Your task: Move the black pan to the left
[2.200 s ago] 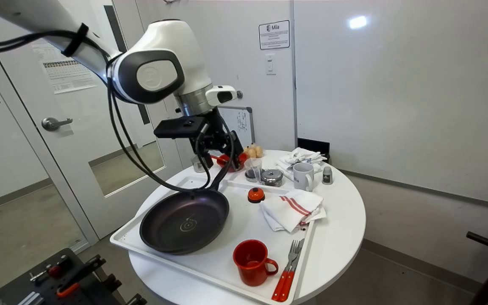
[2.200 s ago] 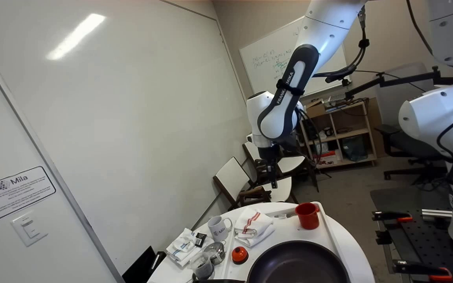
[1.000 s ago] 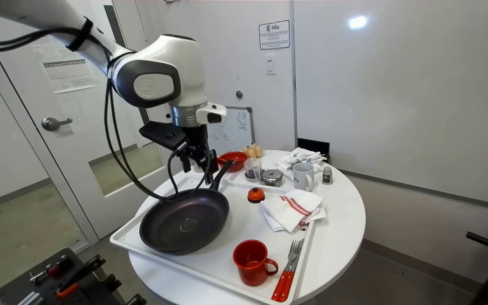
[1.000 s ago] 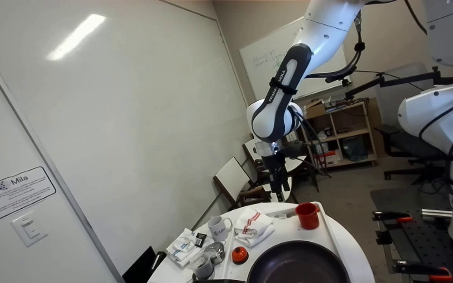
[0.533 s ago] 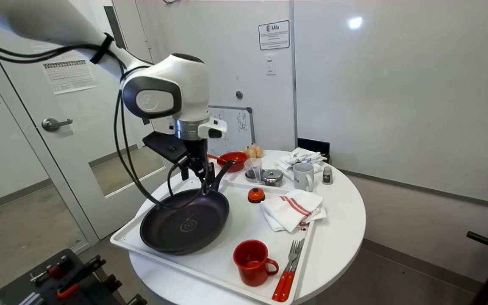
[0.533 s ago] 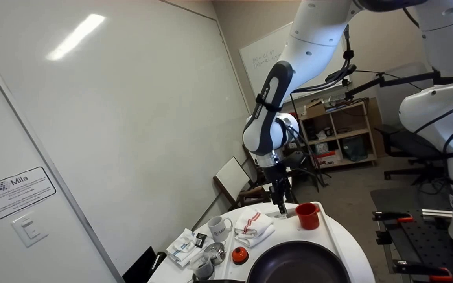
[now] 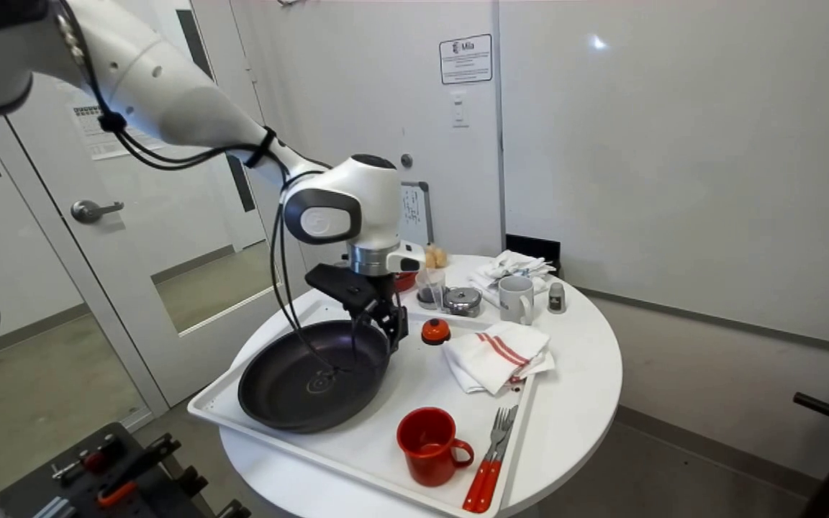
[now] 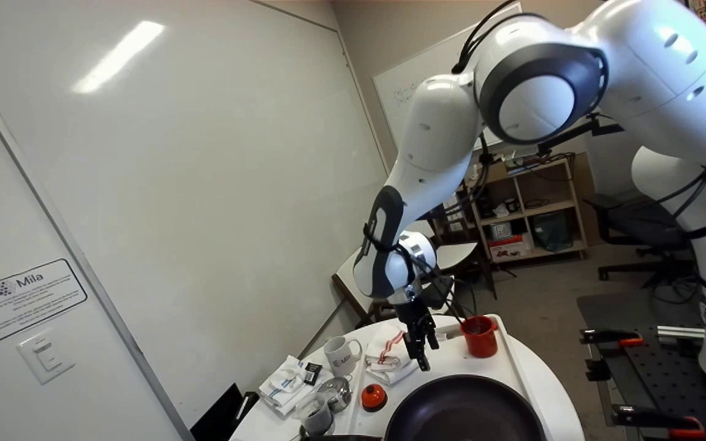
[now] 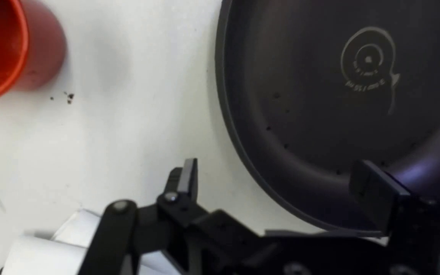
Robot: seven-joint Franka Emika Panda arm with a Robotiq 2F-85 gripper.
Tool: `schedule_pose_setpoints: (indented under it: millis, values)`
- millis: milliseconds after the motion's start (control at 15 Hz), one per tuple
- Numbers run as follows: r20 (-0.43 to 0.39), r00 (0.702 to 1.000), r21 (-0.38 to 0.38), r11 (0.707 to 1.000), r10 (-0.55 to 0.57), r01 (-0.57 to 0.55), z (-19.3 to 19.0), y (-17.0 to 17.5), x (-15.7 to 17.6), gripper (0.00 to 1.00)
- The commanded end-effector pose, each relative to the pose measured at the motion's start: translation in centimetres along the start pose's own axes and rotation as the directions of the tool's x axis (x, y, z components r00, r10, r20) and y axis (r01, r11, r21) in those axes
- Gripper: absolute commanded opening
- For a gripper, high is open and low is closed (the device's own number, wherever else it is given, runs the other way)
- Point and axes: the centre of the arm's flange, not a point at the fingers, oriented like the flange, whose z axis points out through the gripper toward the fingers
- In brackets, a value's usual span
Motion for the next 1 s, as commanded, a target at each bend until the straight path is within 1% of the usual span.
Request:
schedule_pose_setpoints:
  millis: [0, 200, 467, 733, 933]
  values:
    - [-0.019, 0.999, -0.040, 0.999, -0.034, 0.033, 3.3, 2.1, 8.2, 1.00]
    - [-0.049, 0.994, -0.065, 0.994, -0.095, 0.092, 3.8, 2.0, 10.5, 1.00]
    - [-0.093, 0.982, -0.102, 0.983, -0.165, 0.156, 1.8, 1.0, 12.6, 1.00]
    - [-0.110, 0.975, -0.117, 0.977, -0.191, 0.178, 0.3, -0.4, 13.9, 1.00]
    - [-0.106, 0.978, -0.143, 0.976, -0.179, 0.163, -0.6, -2.4, 15.3, 1.00]
